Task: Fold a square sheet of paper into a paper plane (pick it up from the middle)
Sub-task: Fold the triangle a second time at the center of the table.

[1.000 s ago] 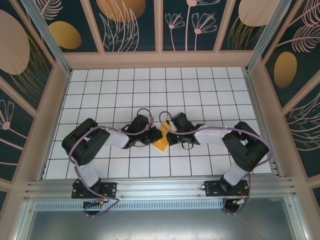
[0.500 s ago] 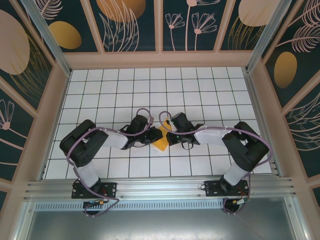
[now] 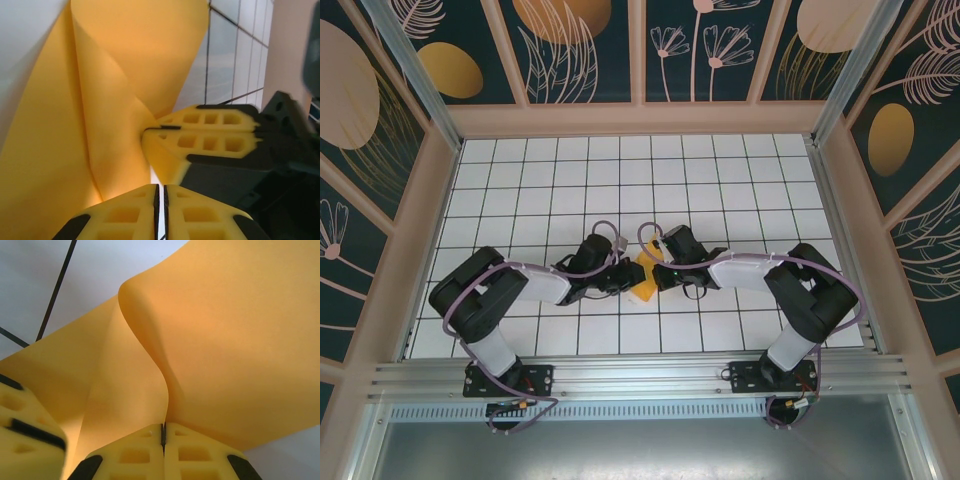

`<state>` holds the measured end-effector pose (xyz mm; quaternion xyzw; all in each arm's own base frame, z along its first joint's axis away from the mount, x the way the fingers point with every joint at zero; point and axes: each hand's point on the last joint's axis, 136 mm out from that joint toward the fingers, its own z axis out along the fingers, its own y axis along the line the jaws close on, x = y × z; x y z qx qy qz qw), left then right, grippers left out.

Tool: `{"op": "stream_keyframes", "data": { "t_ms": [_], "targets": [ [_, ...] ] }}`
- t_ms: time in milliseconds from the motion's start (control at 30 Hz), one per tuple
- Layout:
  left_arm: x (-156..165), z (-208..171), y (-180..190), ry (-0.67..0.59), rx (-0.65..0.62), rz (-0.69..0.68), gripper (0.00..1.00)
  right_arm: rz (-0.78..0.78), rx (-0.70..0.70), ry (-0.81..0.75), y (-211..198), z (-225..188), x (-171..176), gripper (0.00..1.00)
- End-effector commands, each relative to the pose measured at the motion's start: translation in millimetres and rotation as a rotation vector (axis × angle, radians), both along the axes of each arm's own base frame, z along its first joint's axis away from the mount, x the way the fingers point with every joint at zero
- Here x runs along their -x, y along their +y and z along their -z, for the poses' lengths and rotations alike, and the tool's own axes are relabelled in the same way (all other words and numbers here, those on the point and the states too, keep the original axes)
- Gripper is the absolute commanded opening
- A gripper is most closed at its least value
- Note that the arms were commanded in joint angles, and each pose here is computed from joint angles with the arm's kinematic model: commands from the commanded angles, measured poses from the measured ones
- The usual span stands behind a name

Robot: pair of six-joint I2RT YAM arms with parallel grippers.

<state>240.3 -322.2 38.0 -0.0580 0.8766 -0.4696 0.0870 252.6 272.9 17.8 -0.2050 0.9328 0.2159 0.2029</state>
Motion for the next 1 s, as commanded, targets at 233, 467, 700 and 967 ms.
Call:
{"op": "stream_keyframes", "data": {
  "t_ms": [233, 467, 700, 967],
  "targets": [
    [16.1, 35.8, 15.7, 0.039, -0.153, 0.013, 0.14, 0.031, 0.071, 0.053, -14.7, 19.2, 3.4, 0.07],
    [15.9, 7.4, 2.3, -0.002, -0.087, 0.041, 0.16, 0.033, 0.072, 0.055, -15.1, 19.5, 3.4, 0.07],
    [18.4, -6.9, -4.3, -0.017, -0.053, 0.049, 0.17, 0.032, 0.072, 0.053, -14.4, 18.9, 3.0, 0.07],
    [26.4, 1.9, -10.2, 0.004, -0.048, 0.090, 0.18, 0.032, 0.070, 0.058, -13.7, 20.0, 3.1, 0.07]
  ]
}}
